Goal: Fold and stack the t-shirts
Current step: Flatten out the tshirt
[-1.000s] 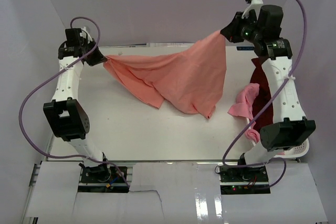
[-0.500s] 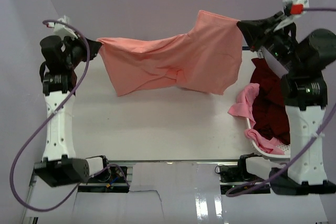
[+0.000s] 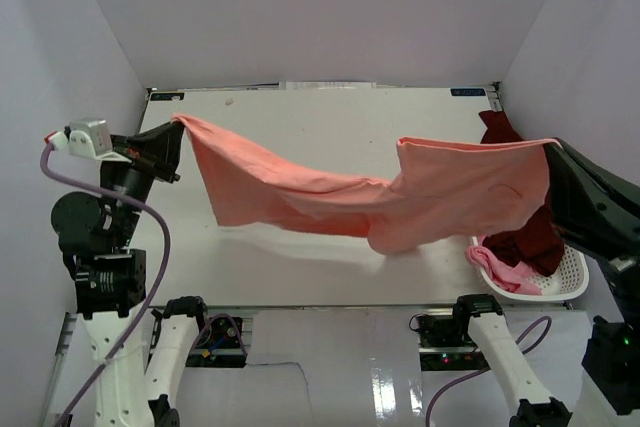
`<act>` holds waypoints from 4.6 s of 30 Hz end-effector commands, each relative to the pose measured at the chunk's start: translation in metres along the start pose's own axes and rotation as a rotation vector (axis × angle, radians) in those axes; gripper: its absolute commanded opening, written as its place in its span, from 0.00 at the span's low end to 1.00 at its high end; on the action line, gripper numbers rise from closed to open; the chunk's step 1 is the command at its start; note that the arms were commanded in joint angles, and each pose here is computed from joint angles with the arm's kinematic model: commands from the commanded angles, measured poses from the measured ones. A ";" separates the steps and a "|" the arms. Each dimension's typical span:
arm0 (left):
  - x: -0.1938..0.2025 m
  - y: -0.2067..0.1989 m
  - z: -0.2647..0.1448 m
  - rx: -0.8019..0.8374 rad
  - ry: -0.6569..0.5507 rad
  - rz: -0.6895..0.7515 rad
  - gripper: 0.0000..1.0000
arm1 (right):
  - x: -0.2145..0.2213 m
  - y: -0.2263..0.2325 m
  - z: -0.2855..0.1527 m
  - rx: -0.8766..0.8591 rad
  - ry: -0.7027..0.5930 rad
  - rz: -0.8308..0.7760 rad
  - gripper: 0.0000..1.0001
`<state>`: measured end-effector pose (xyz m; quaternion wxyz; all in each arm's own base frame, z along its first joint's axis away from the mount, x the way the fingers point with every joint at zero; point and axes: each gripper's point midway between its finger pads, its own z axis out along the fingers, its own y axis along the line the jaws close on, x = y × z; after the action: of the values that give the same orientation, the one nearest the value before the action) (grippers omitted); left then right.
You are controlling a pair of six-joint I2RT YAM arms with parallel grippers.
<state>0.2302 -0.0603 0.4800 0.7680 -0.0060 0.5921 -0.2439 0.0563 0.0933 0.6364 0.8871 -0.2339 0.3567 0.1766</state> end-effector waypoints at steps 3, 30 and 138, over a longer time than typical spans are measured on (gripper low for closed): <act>-0.039 0.016 -0.022 -0.183 -0.124 0.073 0.00 | -0.080 -0.012 -0.025 0.151 -0.187 -0.139 0.08; -0.077 0.036 -0.056 -0.377 -0.265 0.123 0.00 | -0.068 -0.025 -0.009 0.153 -0.148 -0.090 0.08; 0.360 0.342 0.220 -0.715 0.608 0.036 0.07 | 0.771 -0.084 0.020 0.194 1.144 0.753 0.08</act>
<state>0.6047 0.0448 0.0880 0.4814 -0.2046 0.8522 0.0143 0.6241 0.1515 0.1001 0.4254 -0.0536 0.8557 0.2898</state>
